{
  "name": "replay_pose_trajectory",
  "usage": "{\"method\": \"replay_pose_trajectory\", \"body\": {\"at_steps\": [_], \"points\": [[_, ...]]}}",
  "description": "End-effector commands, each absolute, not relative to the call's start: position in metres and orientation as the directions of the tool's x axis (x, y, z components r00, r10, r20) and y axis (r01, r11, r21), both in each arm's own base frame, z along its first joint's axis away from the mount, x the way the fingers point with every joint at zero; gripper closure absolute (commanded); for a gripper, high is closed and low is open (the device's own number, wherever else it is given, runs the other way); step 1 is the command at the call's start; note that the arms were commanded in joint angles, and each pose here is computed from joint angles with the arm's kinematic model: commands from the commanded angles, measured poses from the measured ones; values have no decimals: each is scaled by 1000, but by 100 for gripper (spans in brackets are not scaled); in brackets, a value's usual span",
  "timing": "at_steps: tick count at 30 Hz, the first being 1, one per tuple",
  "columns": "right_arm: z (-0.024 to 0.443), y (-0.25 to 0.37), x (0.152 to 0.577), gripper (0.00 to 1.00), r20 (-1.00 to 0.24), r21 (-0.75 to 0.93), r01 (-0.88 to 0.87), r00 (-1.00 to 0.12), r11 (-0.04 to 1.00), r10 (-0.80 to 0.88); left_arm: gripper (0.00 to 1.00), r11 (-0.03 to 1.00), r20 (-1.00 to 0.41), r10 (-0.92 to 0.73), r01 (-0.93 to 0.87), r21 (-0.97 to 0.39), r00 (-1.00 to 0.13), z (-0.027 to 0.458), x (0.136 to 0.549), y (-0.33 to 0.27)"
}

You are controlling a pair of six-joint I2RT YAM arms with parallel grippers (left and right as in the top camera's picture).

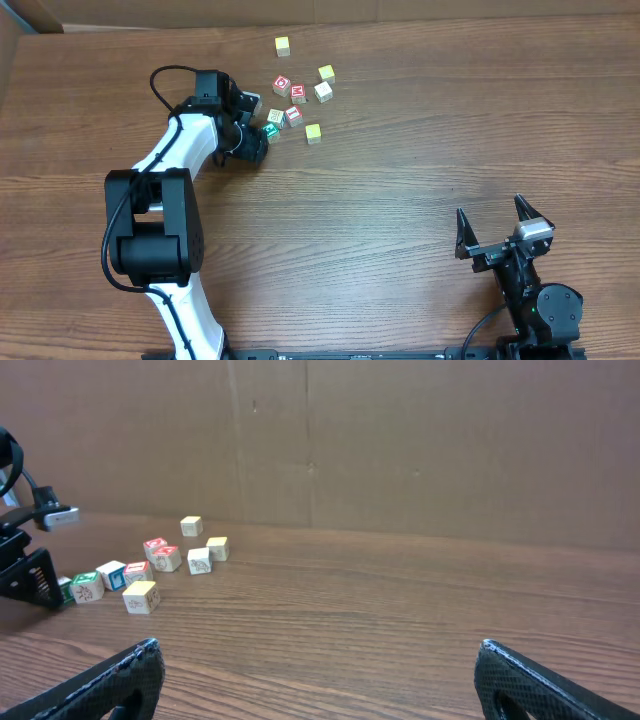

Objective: Flip 5 blocks
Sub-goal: 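Reach the left gripper forward to the block cluster, then grasp the cream K block with the left gripper and lift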

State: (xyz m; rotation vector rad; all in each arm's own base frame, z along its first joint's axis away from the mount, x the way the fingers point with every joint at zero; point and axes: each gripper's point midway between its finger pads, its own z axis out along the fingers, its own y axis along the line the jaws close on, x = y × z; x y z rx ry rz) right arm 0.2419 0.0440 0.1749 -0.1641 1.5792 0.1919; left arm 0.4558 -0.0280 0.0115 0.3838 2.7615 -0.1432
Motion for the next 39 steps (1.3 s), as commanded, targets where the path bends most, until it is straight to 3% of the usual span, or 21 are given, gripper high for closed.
{"method": "replay_pose_trajectory", "body": {"at_steps": [1,9,17,32,39], "points": [[172,44,242,0,-1000,16,-224,-17,974,12,40,941,-395,285,333,-58,-873,15,467,-40],[172,44,242,0,-1000,16,-224,-17,974,12,53,934,-439,299,354,-48,-847,18,478,-50],[172,44,242,0,-1000,16,-224,-17,974,12,58,938,-417,286,341,-62,-863,16,473,-50],[172,44,242,0,-1000,16,-224,-17,974,12,77,964,-400,181,243,-111,-898,15,471,-50],[172,44,242,0,-1000,16,-224,-17,974,12,80,964,-398,177,240,-114,-900,16,470,-50]]}}
